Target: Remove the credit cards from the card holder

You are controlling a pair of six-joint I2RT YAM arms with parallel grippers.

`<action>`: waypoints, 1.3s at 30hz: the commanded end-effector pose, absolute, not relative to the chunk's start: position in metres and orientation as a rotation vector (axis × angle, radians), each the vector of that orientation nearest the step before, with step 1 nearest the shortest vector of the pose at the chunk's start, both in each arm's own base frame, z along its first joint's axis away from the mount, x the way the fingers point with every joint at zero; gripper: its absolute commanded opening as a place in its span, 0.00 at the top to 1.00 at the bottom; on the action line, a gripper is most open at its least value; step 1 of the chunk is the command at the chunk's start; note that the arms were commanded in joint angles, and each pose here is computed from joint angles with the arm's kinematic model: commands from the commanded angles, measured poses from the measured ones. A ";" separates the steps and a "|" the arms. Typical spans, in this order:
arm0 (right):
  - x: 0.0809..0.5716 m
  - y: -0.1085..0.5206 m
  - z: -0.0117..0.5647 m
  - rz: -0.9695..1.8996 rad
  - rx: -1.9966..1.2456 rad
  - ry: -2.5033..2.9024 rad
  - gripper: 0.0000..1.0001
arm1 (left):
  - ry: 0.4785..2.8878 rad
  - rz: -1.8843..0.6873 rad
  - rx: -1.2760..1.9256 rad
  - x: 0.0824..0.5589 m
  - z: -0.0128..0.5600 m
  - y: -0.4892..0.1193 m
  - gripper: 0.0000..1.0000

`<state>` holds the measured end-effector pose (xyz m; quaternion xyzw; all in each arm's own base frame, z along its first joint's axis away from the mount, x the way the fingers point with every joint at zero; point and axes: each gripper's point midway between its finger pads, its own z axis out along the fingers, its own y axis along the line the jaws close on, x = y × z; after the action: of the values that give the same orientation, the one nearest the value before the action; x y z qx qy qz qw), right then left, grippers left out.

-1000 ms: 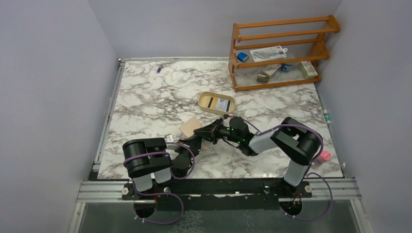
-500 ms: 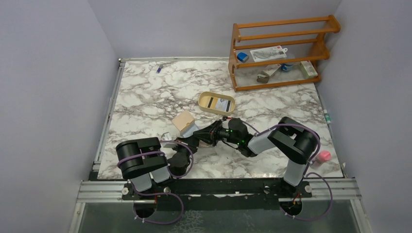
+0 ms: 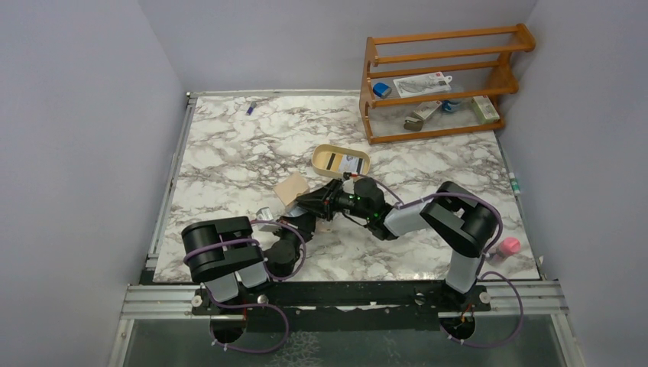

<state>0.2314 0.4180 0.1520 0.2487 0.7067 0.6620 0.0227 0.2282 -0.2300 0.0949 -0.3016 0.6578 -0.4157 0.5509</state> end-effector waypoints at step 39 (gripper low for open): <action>0.263 0.421 0.159 1.955 0.783 2.029 0.78 | 1.376 -1.206 -0.787 0.217 0.152 -0.228 1.00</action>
<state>0.2500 0.4205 0.1442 0.2656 0.7024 0.6574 0.0628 0.2198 -0.2315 0.1062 -0.2796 0.6569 -0.4223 0.5585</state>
